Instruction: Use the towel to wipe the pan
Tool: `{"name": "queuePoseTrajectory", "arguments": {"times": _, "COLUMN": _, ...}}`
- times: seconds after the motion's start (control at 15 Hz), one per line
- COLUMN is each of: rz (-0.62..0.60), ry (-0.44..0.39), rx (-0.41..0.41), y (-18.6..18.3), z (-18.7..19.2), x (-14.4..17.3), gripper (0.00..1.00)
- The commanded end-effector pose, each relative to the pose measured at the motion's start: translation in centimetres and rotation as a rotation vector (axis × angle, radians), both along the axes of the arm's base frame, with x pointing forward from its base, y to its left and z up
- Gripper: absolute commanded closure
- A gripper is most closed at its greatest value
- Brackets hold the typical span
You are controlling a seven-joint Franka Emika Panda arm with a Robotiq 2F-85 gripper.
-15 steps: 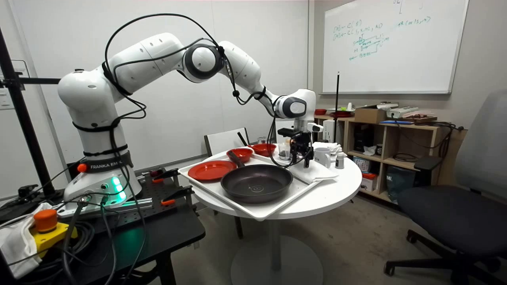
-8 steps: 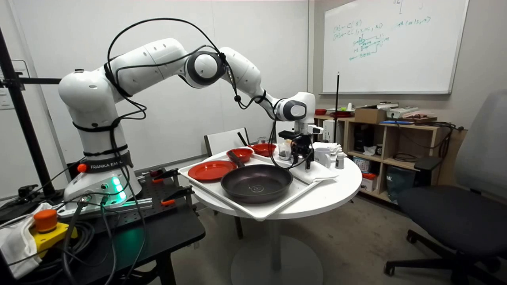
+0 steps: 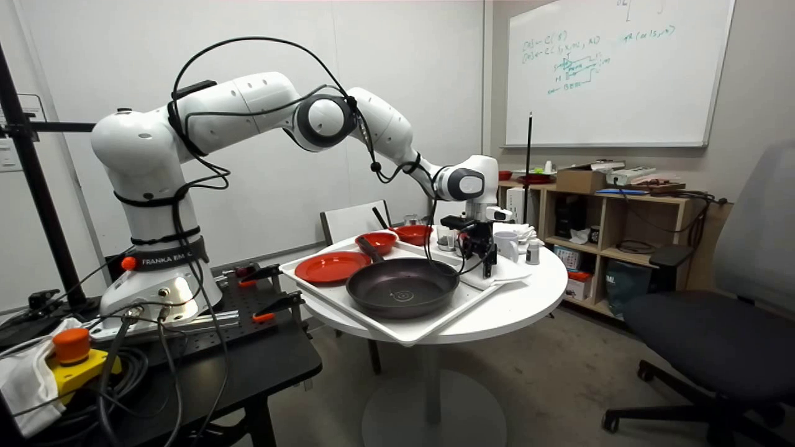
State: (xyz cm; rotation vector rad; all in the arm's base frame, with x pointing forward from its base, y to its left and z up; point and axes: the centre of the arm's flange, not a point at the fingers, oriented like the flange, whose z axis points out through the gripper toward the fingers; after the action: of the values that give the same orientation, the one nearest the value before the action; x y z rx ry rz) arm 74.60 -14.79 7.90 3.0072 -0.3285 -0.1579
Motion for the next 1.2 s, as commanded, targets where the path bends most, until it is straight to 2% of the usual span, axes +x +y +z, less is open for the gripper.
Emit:
{"name": "queuePoseTrajectory", "arguments": {"times": 0.0, "rz": -0.001, "ry": 0.003, "rx": -0.017, "y": -0.1, "z": -0.9, "x": 1.5, "gripper": 0.26}}
{"name": "queuePoseTrajectory", "arguments": {"times": 0.53, "rz": 0.016, "ry": -0.015, "rx": -0.007, "y": 0.3, "z": -0.2, "x": 1.6, "gripper": 0.87}}
{"name": "queuePoseTrajectory", "arguments": {"times": 0.67, "rz": 0.023, "ry": -0.021, "rx": -0.004, "y": 0.5, "z": 0.2, "x": 1.4, "gripper": 0.98}}
{"name": "queuePoseTrajectory", "arguments": {"times": 0.93, "rz": 0.06, "ry": -0.06, "rx": 0.001, "y": 1.1, "z": 3.0, "x": -0.4, "gripper": 0.96}}
{"name": "queuePoseTrajectory", "arguments": {"times": 1.13, "rz": 0.081, "ry": -0.144, "rx": -0.019, "y": 1.7, "z": 6.8, "x": -1.6, "gripper": 0.96}}
